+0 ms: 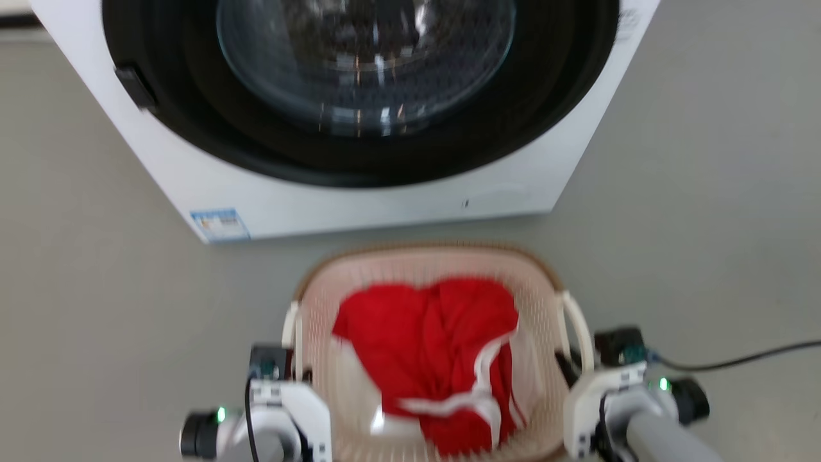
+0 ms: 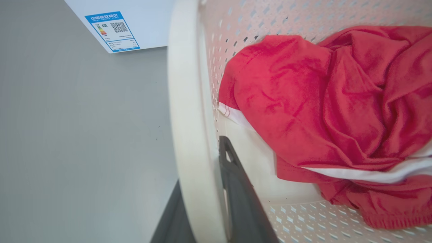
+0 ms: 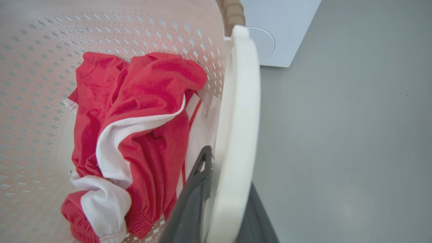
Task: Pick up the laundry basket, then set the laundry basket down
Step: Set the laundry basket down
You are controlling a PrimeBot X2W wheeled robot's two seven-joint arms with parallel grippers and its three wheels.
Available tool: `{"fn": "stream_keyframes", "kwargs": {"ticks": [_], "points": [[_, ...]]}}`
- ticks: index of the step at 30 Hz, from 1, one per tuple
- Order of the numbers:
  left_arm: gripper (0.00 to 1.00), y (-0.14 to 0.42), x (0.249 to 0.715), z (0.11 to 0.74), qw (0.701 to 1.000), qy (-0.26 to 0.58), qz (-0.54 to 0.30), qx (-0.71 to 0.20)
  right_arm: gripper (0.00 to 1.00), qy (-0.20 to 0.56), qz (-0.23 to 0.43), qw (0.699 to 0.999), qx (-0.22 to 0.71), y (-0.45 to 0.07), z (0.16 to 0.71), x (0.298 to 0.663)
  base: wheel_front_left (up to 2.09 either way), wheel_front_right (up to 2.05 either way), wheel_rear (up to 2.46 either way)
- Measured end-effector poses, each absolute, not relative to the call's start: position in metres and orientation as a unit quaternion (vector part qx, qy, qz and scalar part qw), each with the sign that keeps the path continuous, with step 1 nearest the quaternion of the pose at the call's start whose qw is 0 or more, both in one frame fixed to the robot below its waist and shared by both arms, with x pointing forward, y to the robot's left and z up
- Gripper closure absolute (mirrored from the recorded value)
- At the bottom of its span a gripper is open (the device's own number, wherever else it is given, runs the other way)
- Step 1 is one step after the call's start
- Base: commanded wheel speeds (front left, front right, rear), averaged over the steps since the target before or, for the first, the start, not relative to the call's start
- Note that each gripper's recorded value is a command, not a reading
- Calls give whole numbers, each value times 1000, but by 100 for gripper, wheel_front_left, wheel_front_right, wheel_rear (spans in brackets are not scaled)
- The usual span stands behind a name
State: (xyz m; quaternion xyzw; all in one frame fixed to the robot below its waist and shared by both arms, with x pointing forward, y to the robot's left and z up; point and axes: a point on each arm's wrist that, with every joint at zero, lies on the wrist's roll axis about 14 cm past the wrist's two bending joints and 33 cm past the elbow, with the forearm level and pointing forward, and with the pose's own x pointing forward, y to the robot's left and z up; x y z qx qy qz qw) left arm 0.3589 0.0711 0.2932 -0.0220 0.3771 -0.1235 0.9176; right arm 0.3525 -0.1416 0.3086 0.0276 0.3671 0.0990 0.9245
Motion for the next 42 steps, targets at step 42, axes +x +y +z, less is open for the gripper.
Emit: {"fn": "stream_keyframes", "kwargs": {"ticks": [42], "points": [[100, 93, 471, 151, 901, 425, -78, -38, 100, 420, 98, 902, 16, -139, 151, 464, 0, 0, 0]]}}
